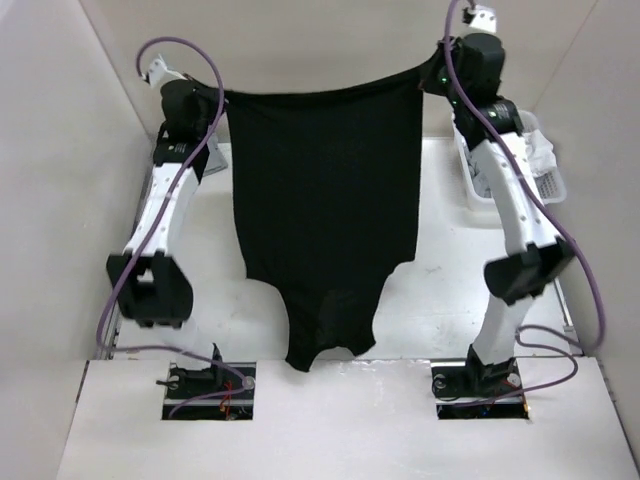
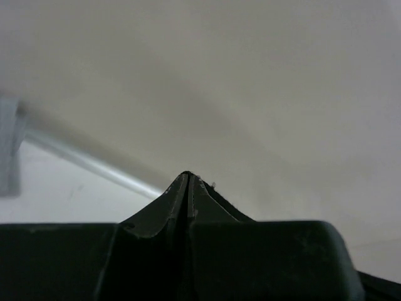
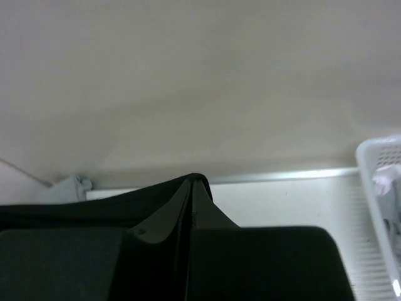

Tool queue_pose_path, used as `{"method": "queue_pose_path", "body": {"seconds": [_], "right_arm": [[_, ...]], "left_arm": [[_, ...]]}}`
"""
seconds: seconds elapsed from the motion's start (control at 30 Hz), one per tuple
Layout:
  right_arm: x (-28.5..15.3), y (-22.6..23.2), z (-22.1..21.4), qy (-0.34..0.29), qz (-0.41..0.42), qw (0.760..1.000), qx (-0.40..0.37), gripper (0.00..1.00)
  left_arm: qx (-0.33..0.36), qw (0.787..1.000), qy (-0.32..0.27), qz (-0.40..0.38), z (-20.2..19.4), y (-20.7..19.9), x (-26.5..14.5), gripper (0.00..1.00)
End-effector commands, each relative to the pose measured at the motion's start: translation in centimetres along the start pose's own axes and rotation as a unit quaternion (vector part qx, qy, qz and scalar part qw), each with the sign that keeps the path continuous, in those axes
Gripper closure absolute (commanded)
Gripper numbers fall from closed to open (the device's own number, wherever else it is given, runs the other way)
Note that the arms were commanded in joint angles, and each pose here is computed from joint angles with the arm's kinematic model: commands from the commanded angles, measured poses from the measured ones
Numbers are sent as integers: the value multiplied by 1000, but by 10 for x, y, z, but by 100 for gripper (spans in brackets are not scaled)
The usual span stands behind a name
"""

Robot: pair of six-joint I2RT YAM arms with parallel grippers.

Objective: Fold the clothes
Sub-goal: Flatten the tank top out

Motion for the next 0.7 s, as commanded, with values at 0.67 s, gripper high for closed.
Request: {"method": "queue_pose_path", "body": {"seconds": [0.67], "right_arm": [[-131, 24, 17, -23, 118, 991, 53, 98]], "left_arm": [[-25, 993, -97, -70, 53, -18, -128, 99]]}}
Point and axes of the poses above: each gripper's point midway between its finger pads, its own x axis out along the fingers, its own y axis along the line the jaws close on, z = x × y, the point moved 10 cm from there along -x, back along the fingers, and after that the axes turned 11 degrees about x, right-handed, at the moved point
